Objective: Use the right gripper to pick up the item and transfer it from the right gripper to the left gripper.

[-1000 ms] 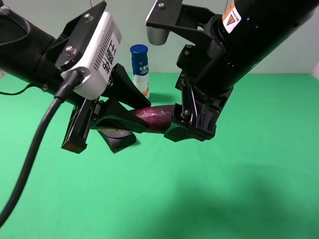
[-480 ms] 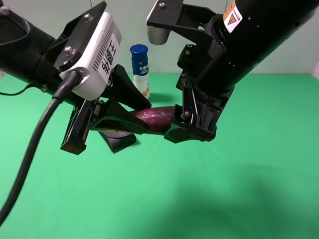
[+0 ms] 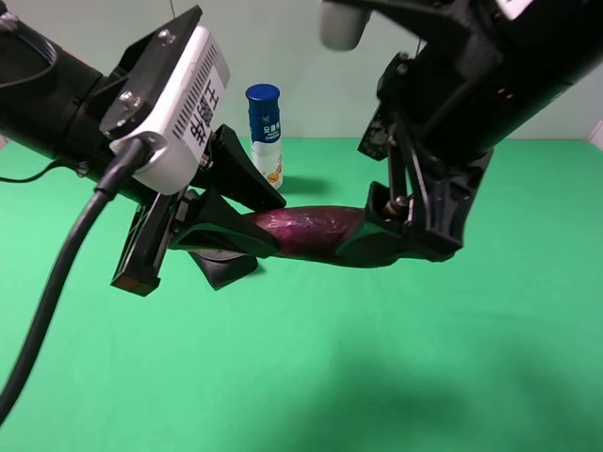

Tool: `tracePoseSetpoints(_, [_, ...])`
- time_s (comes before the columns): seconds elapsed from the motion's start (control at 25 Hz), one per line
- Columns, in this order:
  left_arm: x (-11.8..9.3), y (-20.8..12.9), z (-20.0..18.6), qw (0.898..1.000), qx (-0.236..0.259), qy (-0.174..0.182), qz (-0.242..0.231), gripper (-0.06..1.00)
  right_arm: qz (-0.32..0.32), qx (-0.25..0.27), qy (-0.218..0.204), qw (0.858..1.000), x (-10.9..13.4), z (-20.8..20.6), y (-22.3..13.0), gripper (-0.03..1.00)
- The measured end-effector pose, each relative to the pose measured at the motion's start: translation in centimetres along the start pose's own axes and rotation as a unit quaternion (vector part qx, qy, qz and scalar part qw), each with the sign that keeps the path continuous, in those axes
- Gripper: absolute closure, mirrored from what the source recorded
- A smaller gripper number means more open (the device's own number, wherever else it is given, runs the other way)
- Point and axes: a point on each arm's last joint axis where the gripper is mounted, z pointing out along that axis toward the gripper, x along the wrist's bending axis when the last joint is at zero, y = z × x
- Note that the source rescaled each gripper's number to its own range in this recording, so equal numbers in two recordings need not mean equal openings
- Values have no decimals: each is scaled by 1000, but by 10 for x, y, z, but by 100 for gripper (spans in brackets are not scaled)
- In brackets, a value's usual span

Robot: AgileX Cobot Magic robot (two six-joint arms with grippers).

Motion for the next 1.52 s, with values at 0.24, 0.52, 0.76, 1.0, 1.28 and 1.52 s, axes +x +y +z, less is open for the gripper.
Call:
tracePoseSetpoints(0.24, [0,0,0,1000,0,0,0,94,2,-20,-16,1000,5,-27,-7,-3])
tracePoseSetpoints(0.52, [0,0,0,1000,0,0,0,94,17,-29,-33,999,12,-55,-19,-3])
tracePoseSetpoints(0.76, [0,0,0,1000,1,0,1,94,49,-42,-54,996,18,-80,-33,-3])
tracePoseSetpoints(1.0, [0,0,0,1000,1,0,1,94,80,-42,-73,993,26,-93,-52,-3])
tracePoseSetpoints(1.28, [0,0,0,1000,1,-1,2,94,118,-42,-82,989,41,-93,-85,-3])
tracePoseSetpoints(1.52, [0,0,0,1000,1,-1,2,94,177,-58,-86,979,57,-90,-116,-3])
